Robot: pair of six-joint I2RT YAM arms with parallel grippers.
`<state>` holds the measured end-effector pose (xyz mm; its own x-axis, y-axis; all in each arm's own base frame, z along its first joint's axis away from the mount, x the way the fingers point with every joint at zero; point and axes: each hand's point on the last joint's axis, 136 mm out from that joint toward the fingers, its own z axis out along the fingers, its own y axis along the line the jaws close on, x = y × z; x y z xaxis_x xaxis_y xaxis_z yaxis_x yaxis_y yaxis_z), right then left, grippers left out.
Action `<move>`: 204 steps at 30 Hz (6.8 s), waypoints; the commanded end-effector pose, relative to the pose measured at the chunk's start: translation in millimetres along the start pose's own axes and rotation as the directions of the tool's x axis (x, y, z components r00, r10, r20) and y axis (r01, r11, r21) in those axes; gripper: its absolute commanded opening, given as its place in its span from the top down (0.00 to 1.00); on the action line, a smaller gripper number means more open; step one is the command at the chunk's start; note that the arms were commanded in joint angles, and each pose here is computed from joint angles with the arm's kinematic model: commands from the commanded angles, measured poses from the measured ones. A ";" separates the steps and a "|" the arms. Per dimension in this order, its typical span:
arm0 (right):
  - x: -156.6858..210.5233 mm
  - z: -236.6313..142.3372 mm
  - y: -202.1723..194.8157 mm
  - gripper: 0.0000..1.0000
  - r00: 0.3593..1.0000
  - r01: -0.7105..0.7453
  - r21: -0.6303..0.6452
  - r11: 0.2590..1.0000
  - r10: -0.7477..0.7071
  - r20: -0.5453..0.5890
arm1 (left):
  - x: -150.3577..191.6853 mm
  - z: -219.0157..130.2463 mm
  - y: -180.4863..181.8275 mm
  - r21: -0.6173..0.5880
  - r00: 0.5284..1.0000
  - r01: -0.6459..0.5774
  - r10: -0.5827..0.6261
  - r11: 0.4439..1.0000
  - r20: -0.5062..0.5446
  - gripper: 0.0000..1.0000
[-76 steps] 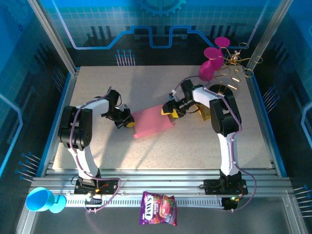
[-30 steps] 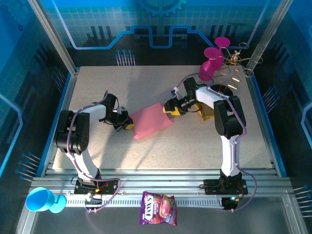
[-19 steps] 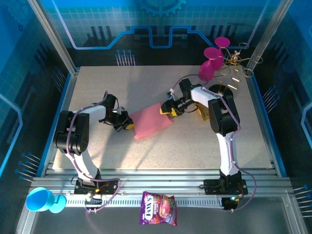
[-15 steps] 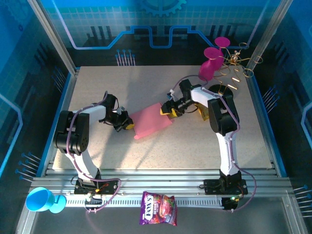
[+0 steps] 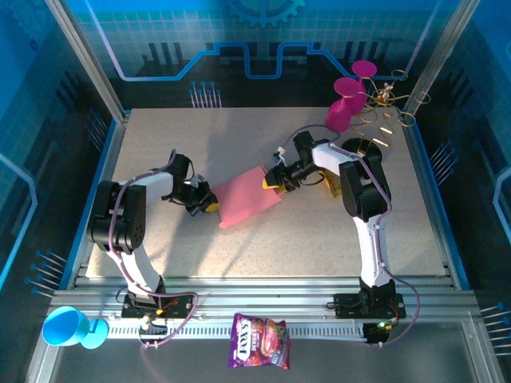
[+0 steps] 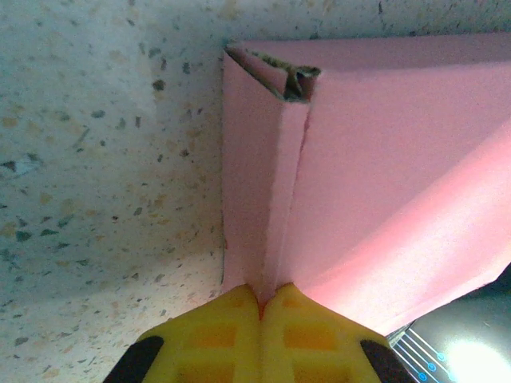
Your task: Fold the paper box
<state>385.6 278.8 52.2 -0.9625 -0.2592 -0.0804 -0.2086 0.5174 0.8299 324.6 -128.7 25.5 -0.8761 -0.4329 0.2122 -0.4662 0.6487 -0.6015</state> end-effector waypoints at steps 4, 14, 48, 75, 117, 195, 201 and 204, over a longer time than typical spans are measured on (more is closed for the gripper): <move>4.5 8.6 30.8 0.60 1.000 -0.014 -0.108 0.994 0.011 -0.026 | 32.6 12.2 73.4 -0.288 0.987 0.136 -0.155 0.948 -0.046 0.86; 4.6 -11.3 45.8 0.79 0.988 -0.147 -0.105 0.984 0.151 0.028 | 0.2 -87.5 -82.3 0.061 0.988 0.019 -0.029 0.998 0.154 0.40; 12.0 -80.5 100.8 0.84 0.726 -0.600 -0.441 0.667 0.686 0.051 | -37.4 -99.5 -114.8 0.542 0.934 0.260 -0.350 0.799 0.067 0.13; 11.9 -62.9 105.2 0.86 0.749 -0.605 -0.404 0.686 0.663 0.003 | 9.7 -36.1 -129.7 0.412 0.907 0.421 -0.361 0.808 -0.218 0.71; 77.8 -69.7 107.1 0.54 0.733 0.636 0.414 0.651 -0.677 -0.063 | 48.1 -25.4 34.6 -0.093 0.127 0.988 -0.992 0.126 0.005 1.00; 74.7 -42.6 99.0 1.00 0.935 0.037 0.560 0.828 -0.226 0.272 | 36.2 -23.3 45.3 -0.040 0.013 0.999 -0.999 0.012 0.029 1.00; 81.3 -42.9 98.0 1.00 0.933 0.008 0.572 0.820 -0.213 0.291 | 35.0 -23.1 45.2 -0.036 0.011 0.999 -1.000 0.010 0.029 1.00; 85.4 -38.2 97.0 1.00 0.936 -0.003 0.565 0.825 -0.197 0.293 | 34.3 -23.5 44.7 -0.034 0.011 0.999 -1.000 0.010 0.029 1.00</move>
<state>307.0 279.4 155.6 -0.8877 -0.1121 -0.4466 -0.3016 0.8744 0.3801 281.3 -130.1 58.6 0.3209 -0.5716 0.7552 -0.9420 -0.2753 0.1919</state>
